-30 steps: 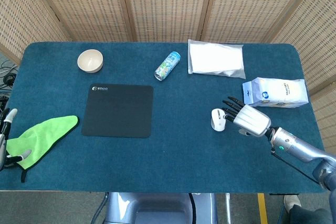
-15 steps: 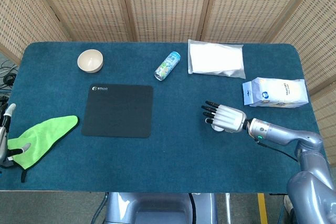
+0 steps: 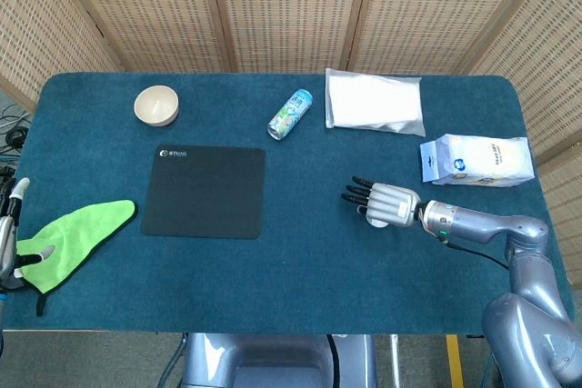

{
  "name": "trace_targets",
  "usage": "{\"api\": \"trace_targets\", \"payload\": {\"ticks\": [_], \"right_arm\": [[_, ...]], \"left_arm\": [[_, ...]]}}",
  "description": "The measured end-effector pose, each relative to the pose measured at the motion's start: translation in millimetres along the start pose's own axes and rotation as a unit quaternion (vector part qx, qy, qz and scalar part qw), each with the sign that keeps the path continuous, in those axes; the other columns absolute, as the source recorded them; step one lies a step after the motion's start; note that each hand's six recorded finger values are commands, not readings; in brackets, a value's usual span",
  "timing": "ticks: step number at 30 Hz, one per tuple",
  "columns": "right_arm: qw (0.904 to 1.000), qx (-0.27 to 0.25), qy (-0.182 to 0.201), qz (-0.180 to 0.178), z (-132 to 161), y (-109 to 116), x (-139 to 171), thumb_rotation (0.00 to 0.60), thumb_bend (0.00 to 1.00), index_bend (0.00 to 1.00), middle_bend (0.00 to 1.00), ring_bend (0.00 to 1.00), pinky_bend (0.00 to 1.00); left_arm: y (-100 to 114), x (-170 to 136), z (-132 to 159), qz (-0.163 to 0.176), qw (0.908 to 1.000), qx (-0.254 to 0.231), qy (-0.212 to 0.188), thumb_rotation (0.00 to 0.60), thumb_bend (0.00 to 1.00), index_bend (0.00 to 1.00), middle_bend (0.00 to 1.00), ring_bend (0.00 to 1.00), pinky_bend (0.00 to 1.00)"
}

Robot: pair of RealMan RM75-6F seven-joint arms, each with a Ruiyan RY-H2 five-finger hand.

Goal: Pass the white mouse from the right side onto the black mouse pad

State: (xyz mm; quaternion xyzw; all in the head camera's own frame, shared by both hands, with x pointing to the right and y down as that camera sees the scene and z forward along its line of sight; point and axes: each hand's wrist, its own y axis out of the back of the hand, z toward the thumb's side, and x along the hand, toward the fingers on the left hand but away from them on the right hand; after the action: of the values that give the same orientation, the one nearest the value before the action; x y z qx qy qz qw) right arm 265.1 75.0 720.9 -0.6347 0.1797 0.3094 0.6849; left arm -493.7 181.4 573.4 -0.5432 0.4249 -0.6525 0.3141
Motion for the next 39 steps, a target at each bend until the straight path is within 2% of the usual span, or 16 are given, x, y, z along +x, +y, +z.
{"api": "trace_targets", "payload": {"ticks": [5, 8, 11, 14, 16, 19, 29, 35, 39], "right_arm": [[0.9999, 0.005, 0.003, 0.015, 1.6, -5.1, -3.0, 0.600, 0.17, 0.34, 0.05, 0.00, 0.06], [0.9997, 0.004, 0.004, 0.022, 1.9, -7.3, -5.1, 0.600, 0.23, 0.34, 0.09, 0.00, 0.06], [0.9997, -0.003, 0.004, 0.025, 2.4, -8.5, -5.7, 0.600, 0.37, 0.34, 0.18, 0.04, 0.12], [0.9997, -0.008, 0.006, 0.023, 4.3, -8.3, -5.4, 0.600, 0.57, 0.38, 0.30, 0.18, 0.24], [0.9997, -0.014, 0.009, 0.017, 7.6, -7.7, -4.8, 0.600, 0.68, 0.43, 0.36, 0.23, 0.30], [0.9997, -0.018, 0.008, 0.012, 9.9, -7.1, -4.8, 0.600, 0.76, 0.47, 0.40, 0.27, 0.33], [0.9997, -0.003, 0.011, -0.021, 10.6, 6.0, -4.3, 0.600, 0.80, 0.48, 0.41, 0.28, 0.35], [0.9973, 0.020, 0.026, -0.065, 7.4, 30.2, -9.2, 0.600, 0.80, 0.48, 0.41, 0.28, 0.35], [0.9944, 0.029, 0.034, -0.096, 4.4, 51.7, -23.4, 0.600, 0.80, 0.48, 0.41, 0.28, 0.36]], "left_arm": [[-1.6, 2.1, -0.1, -0.002, 1.0000, 0.001, 0.001, 0.600, 0.04, 0.00, 0.00, 0.00, 0.00], [-1.9, 3.0, -0.6, -0.002, 1.0000, 0.002, 0.003, 0.600, 0.04, 0.00, 0.00, 0.00, 0.00], [-3.2, 4.0, -0.6, -0.004, 1.0000, 0.003, 0.004, 0.600, 0.04, 0.00, 0.00, 0.00, 0.00], [-4.5, 5.1, -0.3, -0.006, 1.0000, 0.003, 0.004, 0.600, 0.04, 0.00, 0.00, 0.00, 0.00], [-5.6, 6.1, 0.2, -0.008, 1.0000, 0.004, 0.004, 0.600, 0.04, 0.00, 0.00, 0.00, 0.00], [-6.7, 7.0, 1.2, -0.010, 0.9999, 0.004, 0.003, 0.600, 0.04, 0.00, 0.00, 0.00, 0.00], [-7.3, 8.2, 1.5, -0.012, 0.9999, 0.004, 0.004, 0.600, 0.04, 0.00, 0.00, 0.00, 0.00], [-5.7, 7.6, 2.1, -0.012, 0.9999, -0.003, 0.002, 0.600, 0.04, 0.00, 0.00, 0.00, 0.00], [-6.8, 6.9, 3.6, -0.017, 0.9999, -0.001, -0.001, 0.600, 0.04, 0.00, 0.00, 0.00, 0.00]]}}
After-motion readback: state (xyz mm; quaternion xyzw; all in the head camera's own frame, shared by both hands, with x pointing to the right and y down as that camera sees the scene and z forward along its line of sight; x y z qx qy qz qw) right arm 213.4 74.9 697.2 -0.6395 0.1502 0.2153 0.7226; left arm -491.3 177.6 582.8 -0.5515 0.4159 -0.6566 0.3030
